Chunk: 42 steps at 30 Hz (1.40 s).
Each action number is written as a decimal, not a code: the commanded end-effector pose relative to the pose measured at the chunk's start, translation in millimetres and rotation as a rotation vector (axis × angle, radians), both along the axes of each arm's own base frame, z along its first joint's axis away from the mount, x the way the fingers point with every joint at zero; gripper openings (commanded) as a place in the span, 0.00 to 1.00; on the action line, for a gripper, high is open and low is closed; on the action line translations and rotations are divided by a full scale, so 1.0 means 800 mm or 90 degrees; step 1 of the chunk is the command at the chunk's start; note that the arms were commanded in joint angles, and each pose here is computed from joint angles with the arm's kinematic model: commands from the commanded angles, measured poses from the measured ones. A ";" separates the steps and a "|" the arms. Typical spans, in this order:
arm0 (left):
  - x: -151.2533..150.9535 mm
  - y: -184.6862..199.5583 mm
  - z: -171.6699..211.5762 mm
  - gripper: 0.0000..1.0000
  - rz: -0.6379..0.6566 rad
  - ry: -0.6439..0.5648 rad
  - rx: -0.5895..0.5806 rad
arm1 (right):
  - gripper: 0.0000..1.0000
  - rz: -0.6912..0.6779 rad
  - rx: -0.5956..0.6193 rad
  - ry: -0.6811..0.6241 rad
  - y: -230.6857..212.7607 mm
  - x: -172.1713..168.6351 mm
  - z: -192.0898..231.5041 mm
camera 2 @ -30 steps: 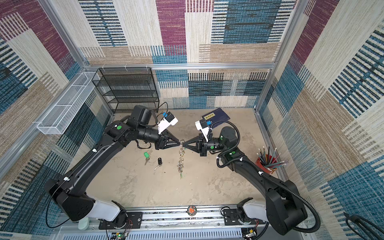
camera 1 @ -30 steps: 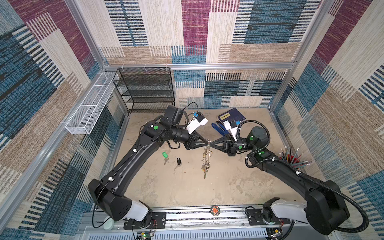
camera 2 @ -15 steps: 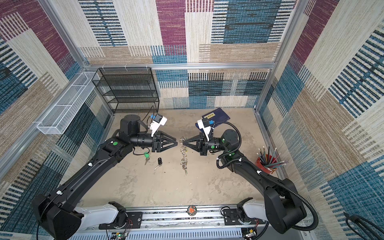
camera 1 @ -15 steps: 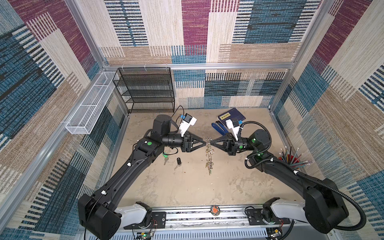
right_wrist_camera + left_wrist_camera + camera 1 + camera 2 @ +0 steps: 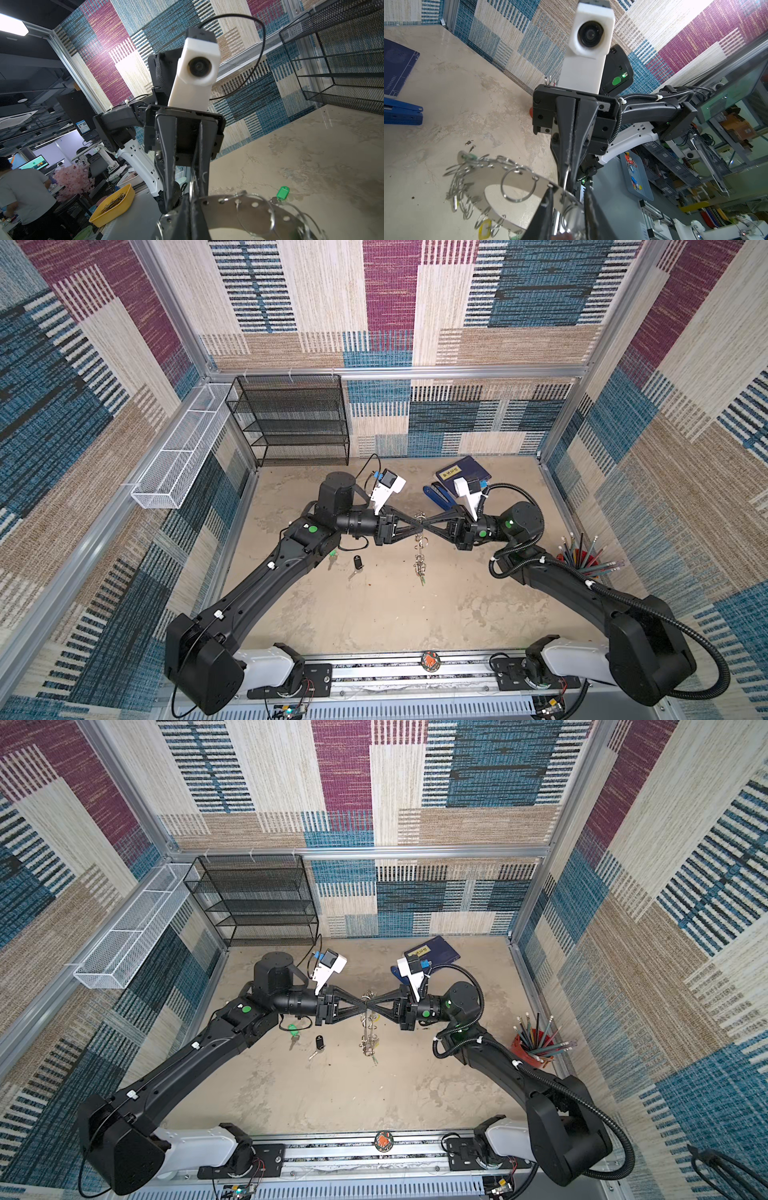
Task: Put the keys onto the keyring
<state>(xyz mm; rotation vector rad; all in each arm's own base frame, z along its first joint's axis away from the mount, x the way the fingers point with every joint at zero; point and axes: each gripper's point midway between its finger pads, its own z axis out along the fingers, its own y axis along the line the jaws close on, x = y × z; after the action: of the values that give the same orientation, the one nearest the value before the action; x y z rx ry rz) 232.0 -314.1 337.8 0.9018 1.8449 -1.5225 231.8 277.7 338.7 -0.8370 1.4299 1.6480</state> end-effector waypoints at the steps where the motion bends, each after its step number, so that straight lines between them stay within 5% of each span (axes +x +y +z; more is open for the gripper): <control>1: 0.001 -0.004 0.008 0.20 0.000 -0.009 -0.016 | 0.00 -0.001 0.018 -0.024 -0.002 -0.004 0.012; 11: 0.003 -0.006 0.008 0.00 0.005 -0.002 -0.015 | 0.00 0.000 0.016 -0.021 -0.002 -0.006 0.008; 19: 0.002 -0.004 0.001 0.00 0.004 -0.010 0.020 | 0.00 -0.001 0.011 -0.021 -0.001 -0.005 0.006; 23: 0.004 0.001 -0.001 0.00 0.009 -0.031 0.058 | 0.23 0.002 0.000 -0.017 -0.002 -0.006 0.005; 33: 0.001 0.008 -0.006 0.00 -0.004 -0.065 0.127 | 0.43 -0.046 -0.029 -0.035 -0.025 0.007 0.014; 42: -0.002 0.007 -0.006 0.00 -0.022 -0.078 0.158 | 0.36 -0.034 -0.045 -0.041 -0.020 0.007 0.013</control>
<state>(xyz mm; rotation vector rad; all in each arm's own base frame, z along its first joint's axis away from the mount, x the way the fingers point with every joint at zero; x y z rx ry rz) 233.5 -308.9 332.4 1.0738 1.9881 -1.2632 240.9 259.1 352.0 -0.8417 1.4614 1.5258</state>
